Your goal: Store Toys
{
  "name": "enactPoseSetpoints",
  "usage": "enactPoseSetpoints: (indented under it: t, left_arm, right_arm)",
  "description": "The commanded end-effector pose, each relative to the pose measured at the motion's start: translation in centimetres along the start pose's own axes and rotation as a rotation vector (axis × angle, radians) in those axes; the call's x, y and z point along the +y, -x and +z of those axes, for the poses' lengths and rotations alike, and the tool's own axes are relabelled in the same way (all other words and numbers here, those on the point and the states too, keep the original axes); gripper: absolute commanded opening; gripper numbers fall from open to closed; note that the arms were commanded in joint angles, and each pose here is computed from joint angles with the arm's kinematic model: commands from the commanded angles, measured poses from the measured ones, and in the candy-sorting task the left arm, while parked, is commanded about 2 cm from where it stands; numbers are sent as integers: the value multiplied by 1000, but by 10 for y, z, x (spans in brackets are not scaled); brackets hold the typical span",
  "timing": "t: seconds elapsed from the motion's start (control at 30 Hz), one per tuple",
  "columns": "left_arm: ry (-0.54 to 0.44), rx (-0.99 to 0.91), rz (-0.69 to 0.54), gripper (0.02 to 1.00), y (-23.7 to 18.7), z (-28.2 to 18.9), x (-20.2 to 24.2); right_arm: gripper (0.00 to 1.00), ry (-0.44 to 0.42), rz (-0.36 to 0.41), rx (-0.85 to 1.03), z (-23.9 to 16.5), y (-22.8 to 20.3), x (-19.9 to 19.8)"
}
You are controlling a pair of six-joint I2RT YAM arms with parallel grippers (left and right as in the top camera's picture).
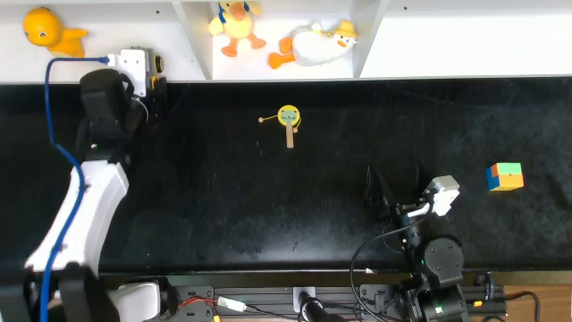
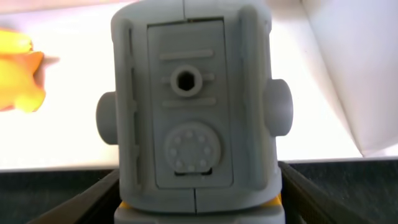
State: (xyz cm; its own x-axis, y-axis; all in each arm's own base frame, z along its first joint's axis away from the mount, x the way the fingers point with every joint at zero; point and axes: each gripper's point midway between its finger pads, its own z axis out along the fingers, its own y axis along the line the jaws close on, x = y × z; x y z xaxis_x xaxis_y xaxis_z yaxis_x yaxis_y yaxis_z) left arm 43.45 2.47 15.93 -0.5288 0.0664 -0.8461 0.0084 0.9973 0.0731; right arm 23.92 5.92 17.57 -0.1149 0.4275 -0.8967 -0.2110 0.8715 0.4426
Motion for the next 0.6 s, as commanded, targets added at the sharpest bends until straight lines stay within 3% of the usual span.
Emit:
enactPoseSetpoints:
  t: [0.03,0.23,0.6]
  left_arm:
    - [3,-55,-22,180,15,13,0]
    - [-56,-114,-17,169,23,25,-9]
    - [-56,-119,-17,152,19,38,-9]
  right_arm:
    - [996,10,-4,7,0,-5,0]
    - [996,10,-4,7,0,-5,0]
    - [998,10,-4,7,0,-5,0]
